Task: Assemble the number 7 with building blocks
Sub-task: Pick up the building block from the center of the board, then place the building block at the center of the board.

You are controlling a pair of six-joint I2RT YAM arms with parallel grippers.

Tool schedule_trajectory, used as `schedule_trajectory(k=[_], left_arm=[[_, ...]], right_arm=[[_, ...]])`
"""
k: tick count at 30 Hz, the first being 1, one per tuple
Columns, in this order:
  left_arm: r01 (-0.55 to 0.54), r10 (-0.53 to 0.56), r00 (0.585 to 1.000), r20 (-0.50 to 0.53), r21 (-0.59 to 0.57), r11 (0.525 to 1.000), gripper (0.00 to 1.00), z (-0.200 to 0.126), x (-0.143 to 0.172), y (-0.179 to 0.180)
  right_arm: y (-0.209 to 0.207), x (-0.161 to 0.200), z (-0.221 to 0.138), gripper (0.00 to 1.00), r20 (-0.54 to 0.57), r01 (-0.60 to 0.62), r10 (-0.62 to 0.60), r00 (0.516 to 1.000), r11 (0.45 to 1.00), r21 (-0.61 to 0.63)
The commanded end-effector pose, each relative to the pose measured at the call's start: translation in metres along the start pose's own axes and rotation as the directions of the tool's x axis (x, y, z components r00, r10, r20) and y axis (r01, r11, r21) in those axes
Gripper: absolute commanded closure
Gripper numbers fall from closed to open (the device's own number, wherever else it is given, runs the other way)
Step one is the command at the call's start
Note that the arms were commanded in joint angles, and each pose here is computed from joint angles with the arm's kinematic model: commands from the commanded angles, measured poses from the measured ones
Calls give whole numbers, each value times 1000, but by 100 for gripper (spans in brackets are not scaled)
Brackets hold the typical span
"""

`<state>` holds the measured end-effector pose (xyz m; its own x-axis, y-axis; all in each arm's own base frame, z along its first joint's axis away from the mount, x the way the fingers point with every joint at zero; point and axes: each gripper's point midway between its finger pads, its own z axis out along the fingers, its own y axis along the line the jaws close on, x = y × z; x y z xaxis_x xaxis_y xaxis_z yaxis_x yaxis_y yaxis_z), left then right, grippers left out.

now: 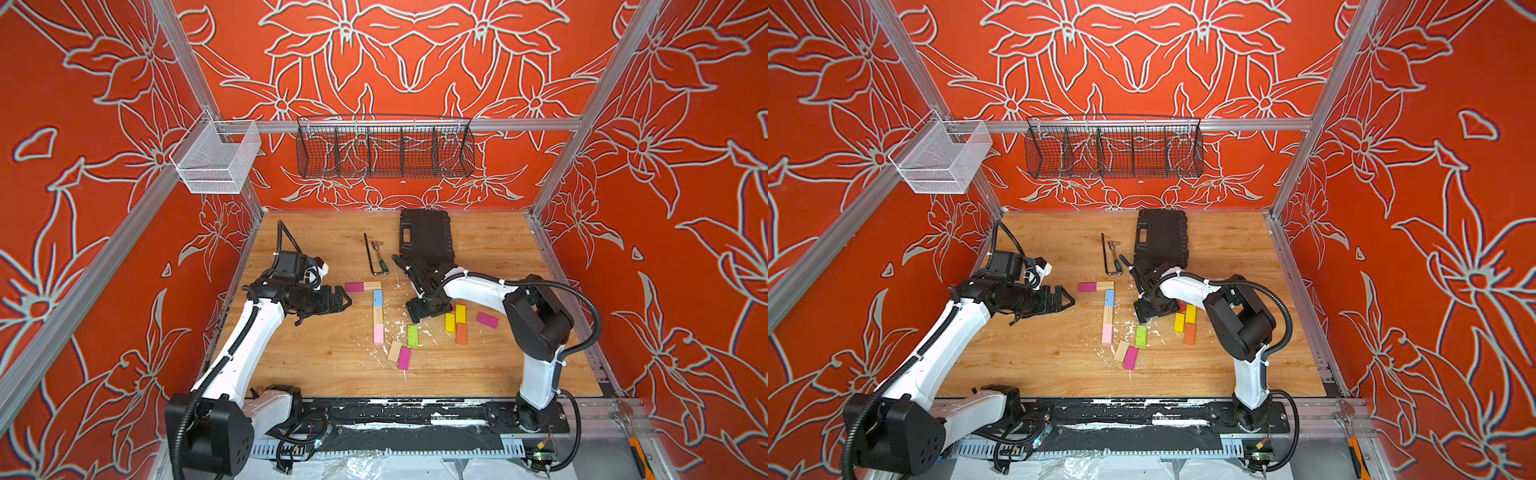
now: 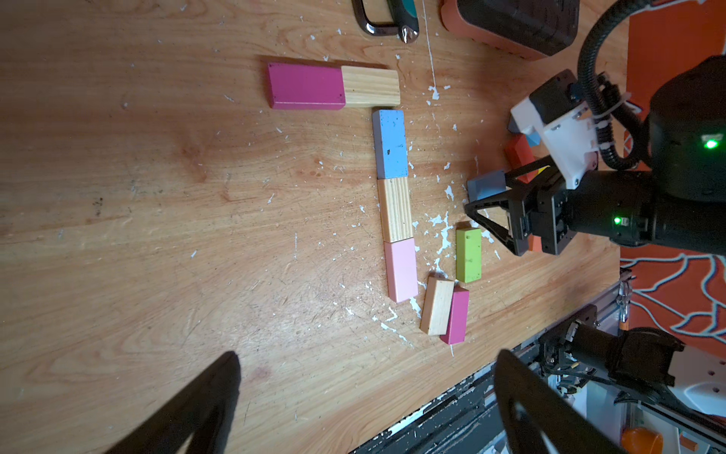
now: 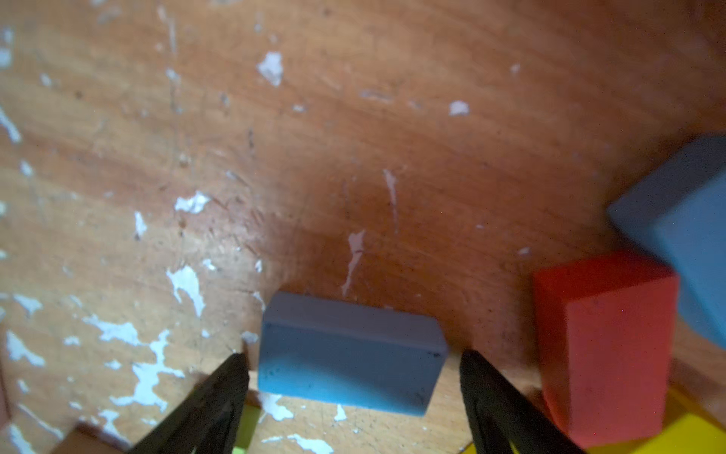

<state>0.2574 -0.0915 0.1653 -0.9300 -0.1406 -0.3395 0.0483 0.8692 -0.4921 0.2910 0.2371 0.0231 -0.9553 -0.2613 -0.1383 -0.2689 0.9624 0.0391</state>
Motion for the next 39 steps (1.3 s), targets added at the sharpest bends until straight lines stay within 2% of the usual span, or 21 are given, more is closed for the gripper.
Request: schedule_trajectory(k=[1,8,19,23,28,39], left_arm=[[-17,17,1000,5,9,1000,2,-2,2,0],[-14,14,1000,11,12,1000,3,-3,1,0],[-15,14,1000,14,21,1000,2,-3,1,-1],[-14,14,1000,12,22,1000,2,-3,1,-1],[-13,12,1000,13,28,1000,2,-3,1,-1],[-13,13,1000,13,30,999,2,-2,1,-1]], right_arm=[[-1,5,10,10,-10,-124,124,992,992,25],[-4,9,12,15,4,-186,186,983,982,31],[-4,0,7,37,42,-200,199,979,979,26],[1,-10,-3,38,71,-199,197,978,980,13],[14,-42,-20,38,126,-192,192,973,981,-17],[39,-101,-10,38,162,-189,193,968,981,-42]])
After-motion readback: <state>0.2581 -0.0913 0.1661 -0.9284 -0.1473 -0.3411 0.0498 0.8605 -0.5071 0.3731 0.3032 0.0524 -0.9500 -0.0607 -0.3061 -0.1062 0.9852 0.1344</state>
